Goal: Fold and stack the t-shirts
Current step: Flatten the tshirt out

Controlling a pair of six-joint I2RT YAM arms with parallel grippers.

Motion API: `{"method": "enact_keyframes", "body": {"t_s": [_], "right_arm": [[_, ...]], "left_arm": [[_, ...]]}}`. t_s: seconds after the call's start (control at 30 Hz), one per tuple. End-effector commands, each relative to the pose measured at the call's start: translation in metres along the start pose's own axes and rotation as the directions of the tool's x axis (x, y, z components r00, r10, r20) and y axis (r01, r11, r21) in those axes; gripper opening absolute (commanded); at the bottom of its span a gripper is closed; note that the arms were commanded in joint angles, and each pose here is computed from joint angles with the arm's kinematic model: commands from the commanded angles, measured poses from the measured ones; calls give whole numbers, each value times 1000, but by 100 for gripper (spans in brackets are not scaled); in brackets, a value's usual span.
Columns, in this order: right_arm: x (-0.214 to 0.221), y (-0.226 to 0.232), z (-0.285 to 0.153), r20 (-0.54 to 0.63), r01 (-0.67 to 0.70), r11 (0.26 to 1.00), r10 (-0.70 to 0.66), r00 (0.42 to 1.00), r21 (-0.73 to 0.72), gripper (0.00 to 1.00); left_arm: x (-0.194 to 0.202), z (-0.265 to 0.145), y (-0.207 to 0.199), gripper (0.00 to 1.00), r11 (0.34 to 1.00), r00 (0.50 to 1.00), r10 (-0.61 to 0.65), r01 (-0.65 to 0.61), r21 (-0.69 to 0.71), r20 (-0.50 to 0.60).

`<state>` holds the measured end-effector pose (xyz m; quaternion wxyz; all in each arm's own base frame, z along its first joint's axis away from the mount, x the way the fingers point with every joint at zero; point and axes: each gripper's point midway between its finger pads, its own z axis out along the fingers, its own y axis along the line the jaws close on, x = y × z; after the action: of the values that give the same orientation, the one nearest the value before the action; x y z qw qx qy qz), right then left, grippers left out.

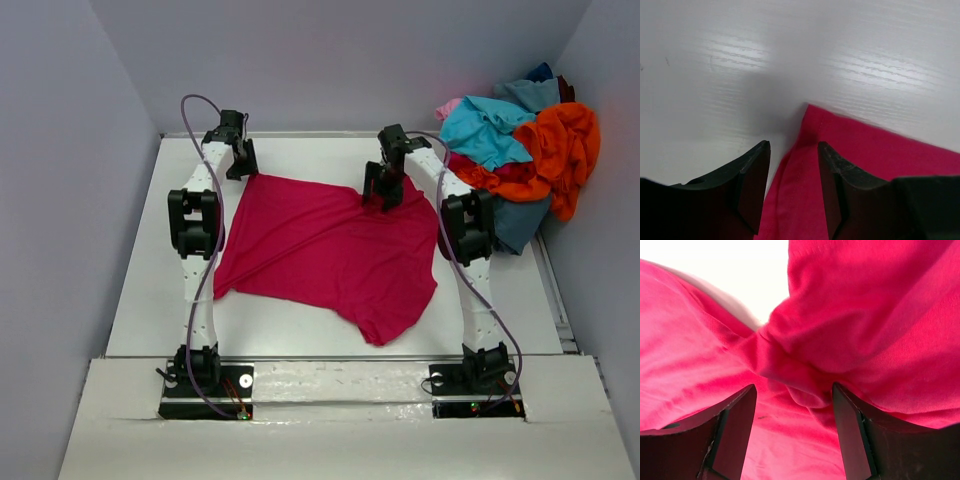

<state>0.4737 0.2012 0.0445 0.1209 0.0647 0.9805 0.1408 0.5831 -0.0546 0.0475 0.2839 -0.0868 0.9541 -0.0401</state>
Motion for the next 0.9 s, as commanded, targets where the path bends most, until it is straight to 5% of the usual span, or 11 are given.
{"method": "enact_keyframes", "body": {"t_s": [0.0, 0.87], "right_arm": [[-20, 3, -8, 49, 11, 1000, -10, 999, -6, 68], [-74, -20, -37, 242, -92, 995, 80, 967, 38, 70]], "left_arm": [[0, -2, 16, 54, 998, 1000, -3, 3, -64, 1], [-19, -31, 11, 53, 999, 998, 6, -3, -42, 65]]}}
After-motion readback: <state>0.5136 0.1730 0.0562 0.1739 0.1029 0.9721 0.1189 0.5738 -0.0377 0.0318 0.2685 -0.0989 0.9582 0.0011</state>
